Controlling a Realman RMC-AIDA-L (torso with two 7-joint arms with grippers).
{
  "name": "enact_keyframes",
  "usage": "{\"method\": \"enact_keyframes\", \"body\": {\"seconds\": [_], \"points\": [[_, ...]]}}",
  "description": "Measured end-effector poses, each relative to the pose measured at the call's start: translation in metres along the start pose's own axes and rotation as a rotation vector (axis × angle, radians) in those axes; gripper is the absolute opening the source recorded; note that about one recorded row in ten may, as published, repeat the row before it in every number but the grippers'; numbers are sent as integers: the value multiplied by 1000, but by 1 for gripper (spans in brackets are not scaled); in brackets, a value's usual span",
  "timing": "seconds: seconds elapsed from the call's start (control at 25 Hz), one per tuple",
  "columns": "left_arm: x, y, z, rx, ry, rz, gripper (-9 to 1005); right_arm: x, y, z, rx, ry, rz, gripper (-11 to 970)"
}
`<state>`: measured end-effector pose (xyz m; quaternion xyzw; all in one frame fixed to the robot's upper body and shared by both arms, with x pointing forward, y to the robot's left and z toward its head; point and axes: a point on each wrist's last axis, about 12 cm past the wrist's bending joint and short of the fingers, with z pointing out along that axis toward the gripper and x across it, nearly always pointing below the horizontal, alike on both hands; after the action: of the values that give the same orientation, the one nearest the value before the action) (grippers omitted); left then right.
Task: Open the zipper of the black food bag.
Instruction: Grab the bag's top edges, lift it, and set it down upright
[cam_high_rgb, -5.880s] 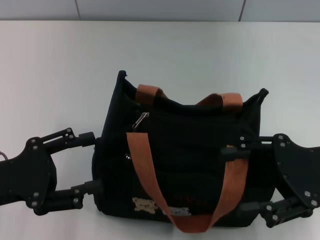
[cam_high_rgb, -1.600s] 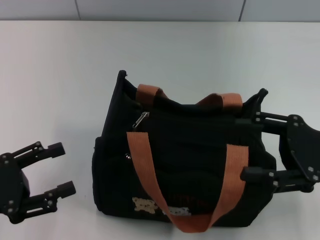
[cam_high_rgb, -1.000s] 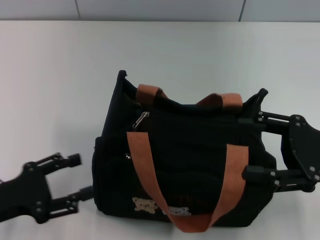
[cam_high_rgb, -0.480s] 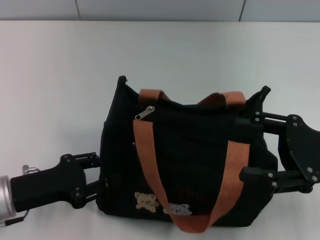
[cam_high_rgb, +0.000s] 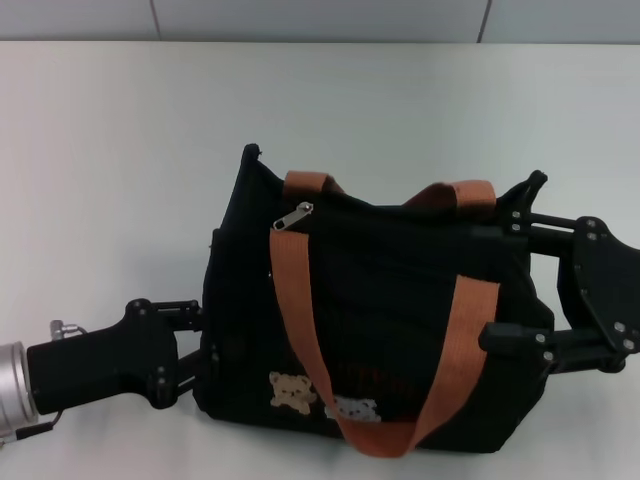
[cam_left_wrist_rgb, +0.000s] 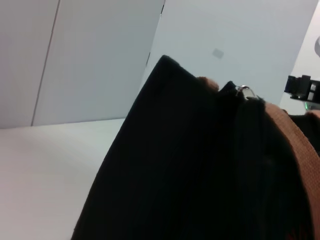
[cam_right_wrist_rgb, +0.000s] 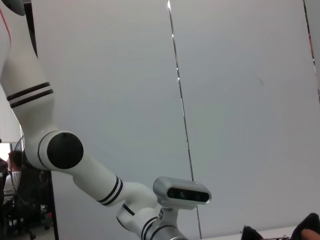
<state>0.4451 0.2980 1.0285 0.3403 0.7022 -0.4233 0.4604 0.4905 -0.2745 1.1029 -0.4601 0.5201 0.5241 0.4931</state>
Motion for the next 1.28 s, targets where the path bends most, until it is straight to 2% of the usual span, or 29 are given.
{"method": "enact_keyframes", "body": {"seconds": [0.52, 0.64, 0.76, 1.04, 1.2, 1.28], "points": [[-12, 12, 7, -49, -42, 77, 264, -7, -8, 5, -20, 4, -21, 808], [-16, 18, 6, -87, -66, 90, 114, -7, -8, 5, -19, 4, -19, 808], [-19, 21, 3, -117, -84, 100, 110, -7, -8, 5, -17, 3, -18, 808], [-27, 36, -20, -289, -179, 125, 107, -7, -9, 5, -5, -4, -14, 808], [-33, 38, -31, -314, -213, 142, 106, -6, -9, 7, -1, -8, -7, 808], [-41, 39, -44, -317, -244, 176, 105, -6, -11, 8, 21, -19, 7, 808]]}}
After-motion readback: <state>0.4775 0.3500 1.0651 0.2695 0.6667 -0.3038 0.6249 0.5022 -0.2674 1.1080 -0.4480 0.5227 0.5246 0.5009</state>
